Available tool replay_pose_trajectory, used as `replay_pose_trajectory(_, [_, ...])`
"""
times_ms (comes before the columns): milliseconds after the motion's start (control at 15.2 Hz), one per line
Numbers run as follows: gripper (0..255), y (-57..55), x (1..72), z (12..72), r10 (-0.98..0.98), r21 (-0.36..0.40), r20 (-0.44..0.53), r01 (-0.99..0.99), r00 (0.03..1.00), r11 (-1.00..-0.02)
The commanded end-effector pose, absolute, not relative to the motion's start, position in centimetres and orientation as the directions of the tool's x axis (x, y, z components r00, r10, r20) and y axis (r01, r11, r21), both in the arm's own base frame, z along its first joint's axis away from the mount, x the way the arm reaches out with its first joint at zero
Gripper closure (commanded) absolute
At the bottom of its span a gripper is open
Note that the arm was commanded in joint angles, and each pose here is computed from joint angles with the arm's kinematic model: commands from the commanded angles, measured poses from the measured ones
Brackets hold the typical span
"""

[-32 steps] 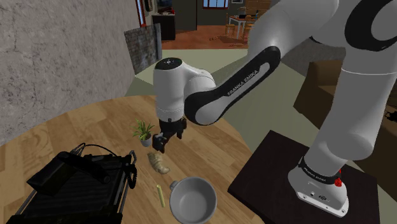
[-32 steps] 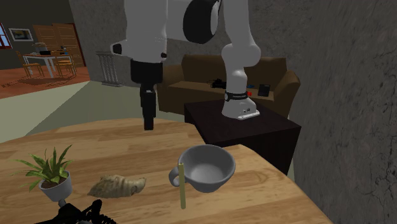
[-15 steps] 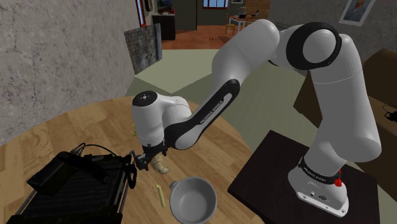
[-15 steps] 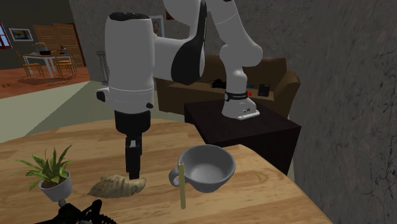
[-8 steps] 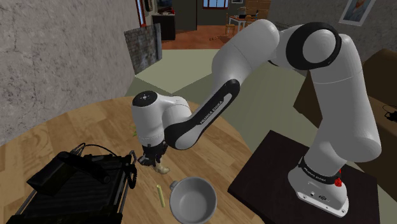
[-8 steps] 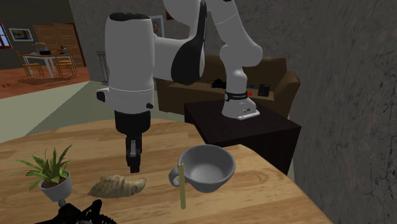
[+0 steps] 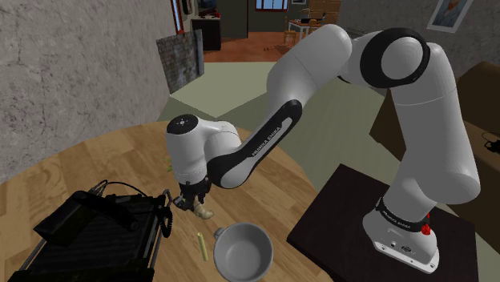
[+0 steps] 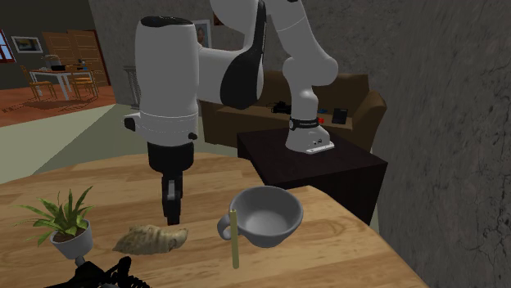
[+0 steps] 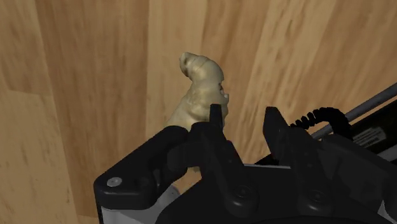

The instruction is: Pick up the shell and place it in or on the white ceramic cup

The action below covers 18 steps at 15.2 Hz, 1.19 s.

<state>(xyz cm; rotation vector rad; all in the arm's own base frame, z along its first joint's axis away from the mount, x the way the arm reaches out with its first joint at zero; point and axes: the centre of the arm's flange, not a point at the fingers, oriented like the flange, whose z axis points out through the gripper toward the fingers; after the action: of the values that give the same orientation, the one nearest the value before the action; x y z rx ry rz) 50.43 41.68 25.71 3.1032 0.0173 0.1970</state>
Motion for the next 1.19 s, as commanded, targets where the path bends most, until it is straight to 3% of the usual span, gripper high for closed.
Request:
replay_pose_trajectory(0, [0,40.9,51.3,24.9,-0.023,0.016,0.124,-0.026,0.992,-1.0])
replay_pose_trajectory(396, [0,36.0,56.1,19.8,-0.237,-0.083,0.097,-0.23,0.967,-0.97])
replay_pose_trajectory(1122, [0,36.3,56.6,15.8,-0.237,-0.083,0.097,-0.23,0.967,-0.97])
